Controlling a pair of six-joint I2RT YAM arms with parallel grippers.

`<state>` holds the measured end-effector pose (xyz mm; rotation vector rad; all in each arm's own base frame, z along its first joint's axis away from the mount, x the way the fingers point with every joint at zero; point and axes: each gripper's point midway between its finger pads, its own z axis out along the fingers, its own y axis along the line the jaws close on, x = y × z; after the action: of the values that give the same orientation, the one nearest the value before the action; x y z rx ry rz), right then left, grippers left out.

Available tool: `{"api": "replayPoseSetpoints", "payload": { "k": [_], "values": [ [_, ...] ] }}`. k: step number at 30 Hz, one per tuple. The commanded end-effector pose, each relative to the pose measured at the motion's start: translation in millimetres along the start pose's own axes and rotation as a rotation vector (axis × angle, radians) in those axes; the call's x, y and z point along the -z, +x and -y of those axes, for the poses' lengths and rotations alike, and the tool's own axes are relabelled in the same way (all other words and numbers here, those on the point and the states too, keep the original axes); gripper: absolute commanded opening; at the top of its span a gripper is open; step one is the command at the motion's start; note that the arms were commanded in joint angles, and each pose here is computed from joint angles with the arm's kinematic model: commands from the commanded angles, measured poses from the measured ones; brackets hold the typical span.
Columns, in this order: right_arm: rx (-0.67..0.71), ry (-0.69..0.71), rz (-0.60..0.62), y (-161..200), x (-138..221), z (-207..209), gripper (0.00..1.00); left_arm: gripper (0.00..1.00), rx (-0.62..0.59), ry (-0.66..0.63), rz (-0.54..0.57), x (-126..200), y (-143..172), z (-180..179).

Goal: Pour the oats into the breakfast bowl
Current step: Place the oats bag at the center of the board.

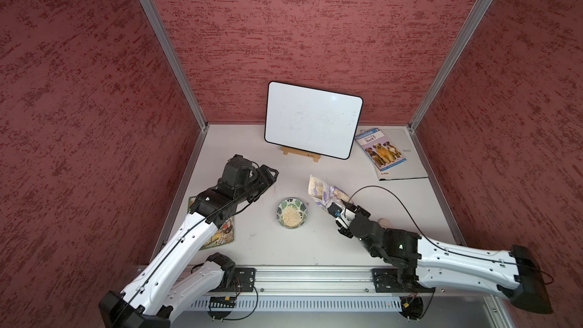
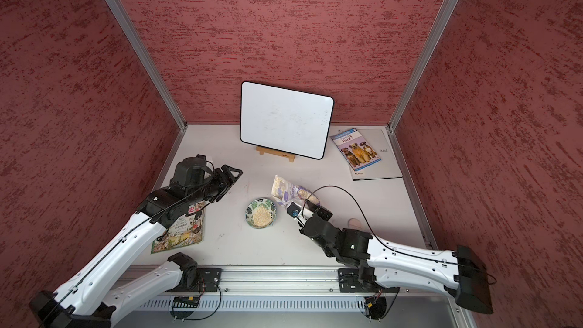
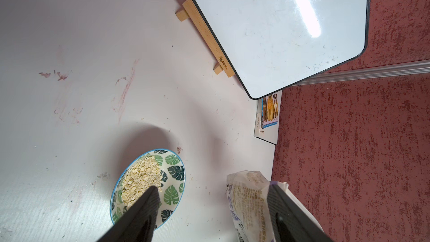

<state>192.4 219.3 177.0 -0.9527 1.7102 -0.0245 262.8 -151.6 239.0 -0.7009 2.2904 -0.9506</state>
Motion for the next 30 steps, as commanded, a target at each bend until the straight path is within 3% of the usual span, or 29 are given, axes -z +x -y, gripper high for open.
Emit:
{"api": "replayPoseSetpoints", "payload": {
  "k": [1,5,11,18,26,30],
  "values": [
    [-0.359,0.016,0.358,-76.7,31.9,32.8,0.0,0.77,0.053,0.013,-0.036,-1.7,5.6,0.2],
    [-0.446,-0.023,0.478,-85.4,46.4,36.9,0.0,0.76,0.088,0.042,-0.066,1.6,8.7,12.7],
    [-0.483,-0.013,0.492,-78.4,44.1,36.0,0.0,0.77,0.123,0.097,-0.093,3.8,12.1,35.2],
    [-0.644,-0.016,0.67,-89.7,62.7,52.2,0.0,0.77,0.165,0.167,-0.218,-8.3,28.6,78.1],
    [-0.614,-0.023,0.625,-93.5,55.5,47.4,0.0,0.77,0.206,0.238,-0.253,-7.6,32.5,123.6],
    [-0.592,-0.011,0.588,-88.8,48.8,43.8,0.0,0.72,0.224,0.25,-0.272,-4.9,37.6,142.2]
  ]
}}
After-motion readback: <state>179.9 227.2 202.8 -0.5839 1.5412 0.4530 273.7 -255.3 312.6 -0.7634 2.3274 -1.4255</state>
